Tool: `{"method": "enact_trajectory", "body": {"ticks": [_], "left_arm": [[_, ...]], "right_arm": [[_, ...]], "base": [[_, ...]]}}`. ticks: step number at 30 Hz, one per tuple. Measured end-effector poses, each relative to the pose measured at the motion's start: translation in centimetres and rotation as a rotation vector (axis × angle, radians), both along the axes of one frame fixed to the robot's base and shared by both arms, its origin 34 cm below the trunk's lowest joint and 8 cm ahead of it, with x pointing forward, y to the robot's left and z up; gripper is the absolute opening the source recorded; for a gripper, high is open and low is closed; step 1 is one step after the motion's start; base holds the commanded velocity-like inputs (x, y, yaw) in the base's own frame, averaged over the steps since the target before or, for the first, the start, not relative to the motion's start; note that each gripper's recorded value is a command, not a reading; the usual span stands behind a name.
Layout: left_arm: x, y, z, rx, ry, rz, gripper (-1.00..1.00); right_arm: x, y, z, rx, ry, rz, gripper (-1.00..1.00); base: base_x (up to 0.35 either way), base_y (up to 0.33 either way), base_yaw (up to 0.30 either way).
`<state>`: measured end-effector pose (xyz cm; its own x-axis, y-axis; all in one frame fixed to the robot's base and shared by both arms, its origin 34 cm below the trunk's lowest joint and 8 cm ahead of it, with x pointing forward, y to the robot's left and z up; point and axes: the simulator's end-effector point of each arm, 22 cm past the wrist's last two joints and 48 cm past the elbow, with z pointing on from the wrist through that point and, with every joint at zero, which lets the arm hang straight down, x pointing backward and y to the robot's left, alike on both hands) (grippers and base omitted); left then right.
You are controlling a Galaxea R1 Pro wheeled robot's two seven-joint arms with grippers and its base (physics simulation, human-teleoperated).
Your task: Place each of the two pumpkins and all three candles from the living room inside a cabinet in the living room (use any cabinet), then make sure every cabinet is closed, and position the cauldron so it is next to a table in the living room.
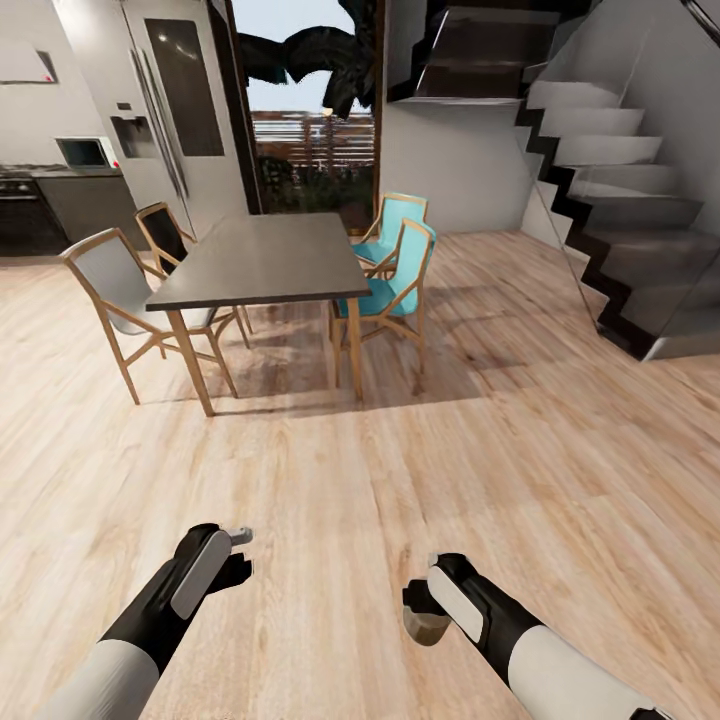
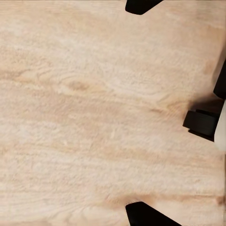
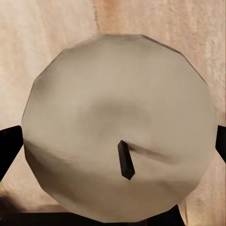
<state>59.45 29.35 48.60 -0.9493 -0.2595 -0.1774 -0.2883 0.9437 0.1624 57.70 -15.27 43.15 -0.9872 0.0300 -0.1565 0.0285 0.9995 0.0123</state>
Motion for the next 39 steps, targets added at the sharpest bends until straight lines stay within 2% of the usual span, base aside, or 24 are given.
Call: {"method": "enact_trajectory", "body": {"ticks": [23,32,39], "left_arm": [[0.5,0.6,4.5,0.007,0.002,0.005,1.00],[0.6,0.7,5.8,0.008,0.003,0.007,1.00],[0.6,0.7,5.8,0.008,0.003,0.007,1.00]], "right_arm": [[0.7,0.1,4.5,0.002,-0.002,0.001,-1.00],[0.8,0.1,5.9,0.002,-0.002,0.001,-1.00],[0.8,0.1,5.9,0.002,-0.002,0.001,-1.00]], "base": [[0.000,0.000,0.287],[0.000,0.000,0.078],[0.000,0.000,0.247]]}}
